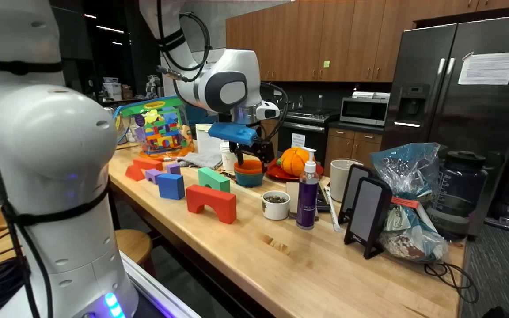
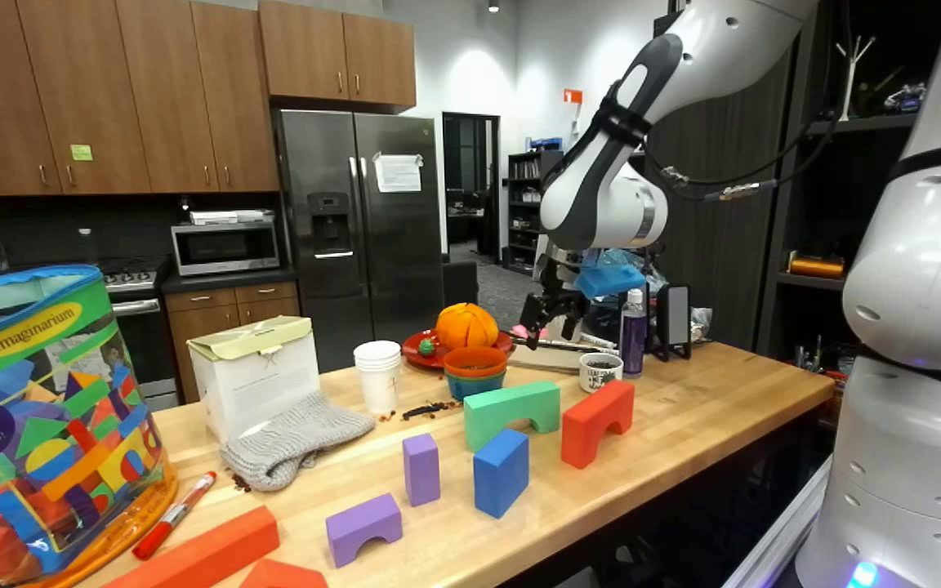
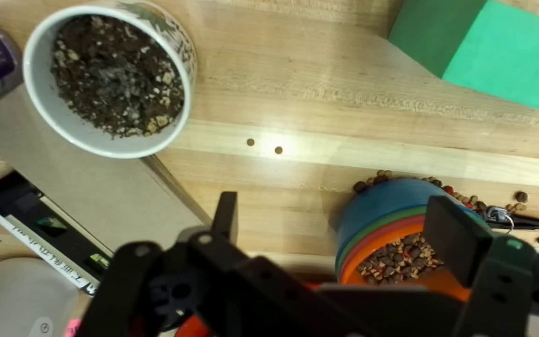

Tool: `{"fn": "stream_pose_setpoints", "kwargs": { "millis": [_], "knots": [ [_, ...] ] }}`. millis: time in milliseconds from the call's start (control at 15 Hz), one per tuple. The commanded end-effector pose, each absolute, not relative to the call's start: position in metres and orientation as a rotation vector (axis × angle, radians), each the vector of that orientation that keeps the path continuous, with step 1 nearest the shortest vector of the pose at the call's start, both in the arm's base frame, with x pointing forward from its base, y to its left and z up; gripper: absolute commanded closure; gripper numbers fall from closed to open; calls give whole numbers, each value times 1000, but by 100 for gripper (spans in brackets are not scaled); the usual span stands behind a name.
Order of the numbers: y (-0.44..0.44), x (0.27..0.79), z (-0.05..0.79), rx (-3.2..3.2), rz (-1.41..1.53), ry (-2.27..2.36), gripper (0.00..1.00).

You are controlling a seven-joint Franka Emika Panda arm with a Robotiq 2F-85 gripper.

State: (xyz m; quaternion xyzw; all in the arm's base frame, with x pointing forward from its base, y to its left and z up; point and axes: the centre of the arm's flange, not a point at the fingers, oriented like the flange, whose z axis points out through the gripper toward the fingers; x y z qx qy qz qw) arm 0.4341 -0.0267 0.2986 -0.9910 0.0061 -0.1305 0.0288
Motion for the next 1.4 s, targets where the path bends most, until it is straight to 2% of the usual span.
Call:
{"fn": "stream_pose_setpoints", "kwargs": {
  "millis": [0,467,1333],
  "knots": [
    [-27,434,299,-3058,-403,19,0],
    [-27,434,299,-3058,-403,19,0],
    [0,422,313,-3114,-384,-530,0]
  ]
}}
